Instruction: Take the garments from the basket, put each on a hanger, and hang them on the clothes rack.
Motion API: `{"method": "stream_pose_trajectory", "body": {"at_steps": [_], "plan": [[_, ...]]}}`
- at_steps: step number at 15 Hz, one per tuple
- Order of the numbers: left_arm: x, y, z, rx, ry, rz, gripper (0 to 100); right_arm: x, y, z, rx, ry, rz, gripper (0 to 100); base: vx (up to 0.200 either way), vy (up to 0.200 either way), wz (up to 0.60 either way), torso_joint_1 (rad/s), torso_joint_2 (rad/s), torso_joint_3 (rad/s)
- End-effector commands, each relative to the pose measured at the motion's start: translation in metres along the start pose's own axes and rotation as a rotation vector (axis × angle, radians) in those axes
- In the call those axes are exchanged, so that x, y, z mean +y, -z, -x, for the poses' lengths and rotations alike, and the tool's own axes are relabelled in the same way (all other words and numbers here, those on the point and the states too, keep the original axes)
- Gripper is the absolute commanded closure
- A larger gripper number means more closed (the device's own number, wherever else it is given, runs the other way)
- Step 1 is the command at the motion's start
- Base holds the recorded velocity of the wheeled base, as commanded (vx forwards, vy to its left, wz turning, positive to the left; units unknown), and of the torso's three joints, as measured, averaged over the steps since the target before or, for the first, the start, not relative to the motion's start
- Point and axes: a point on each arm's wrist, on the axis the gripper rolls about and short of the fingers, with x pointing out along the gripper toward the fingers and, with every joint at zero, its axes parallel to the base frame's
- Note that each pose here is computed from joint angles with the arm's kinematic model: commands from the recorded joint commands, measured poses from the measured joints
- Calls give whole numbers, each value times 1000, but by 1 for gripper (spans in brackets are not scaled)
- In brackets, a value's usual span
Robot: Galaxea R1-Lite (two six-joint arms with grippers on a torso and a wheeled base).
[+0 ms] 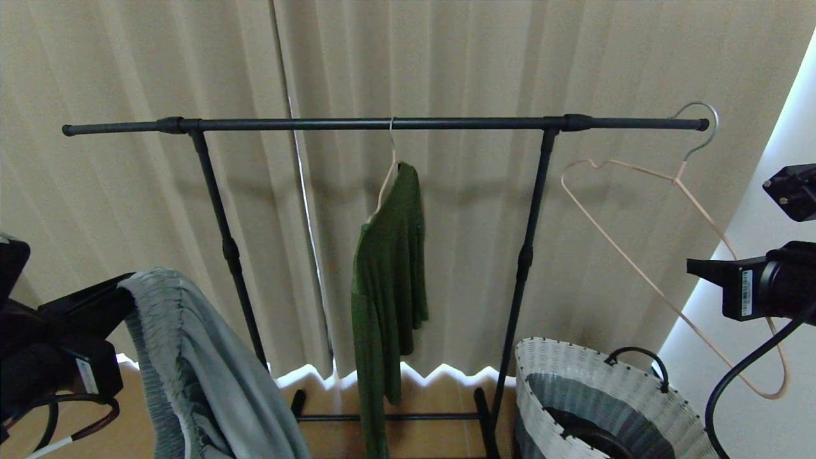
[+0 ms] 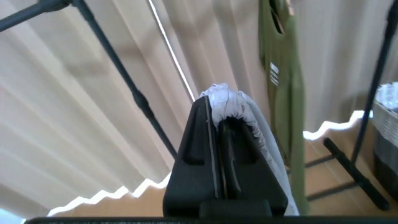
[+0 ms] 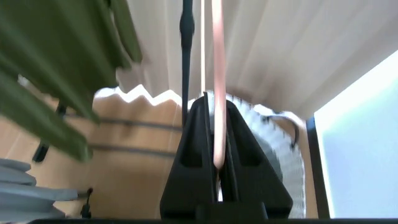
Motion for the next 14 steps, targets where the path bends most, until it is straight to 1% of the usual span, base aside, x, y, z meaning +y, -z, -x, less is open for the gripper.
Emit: {"method": "stream_pose_trajectory", "body": {"at_steps": [1,7,10,13,14], "plan": [[0,1,1,-1,0,1,100,0,6,-1,15,0,0,100,0,0,0,0,0,0],[0,3,1,6,-1,-1,100,0,15,5,24,-15,3,100,0,0,0,0,0,0],[-1,4,1,10,1,2,100,1,14,13,0,-24,4,100,0,0,0,0,0,0],[-1,4,0,15,1,-4,100,3,15,14,-1,-39,8,100,0,0,0,0,0,0],[-1,4,0,17,0,-4,100,4,17,14,4,-44,12,100,0,200,0,2,-2,7]]}}
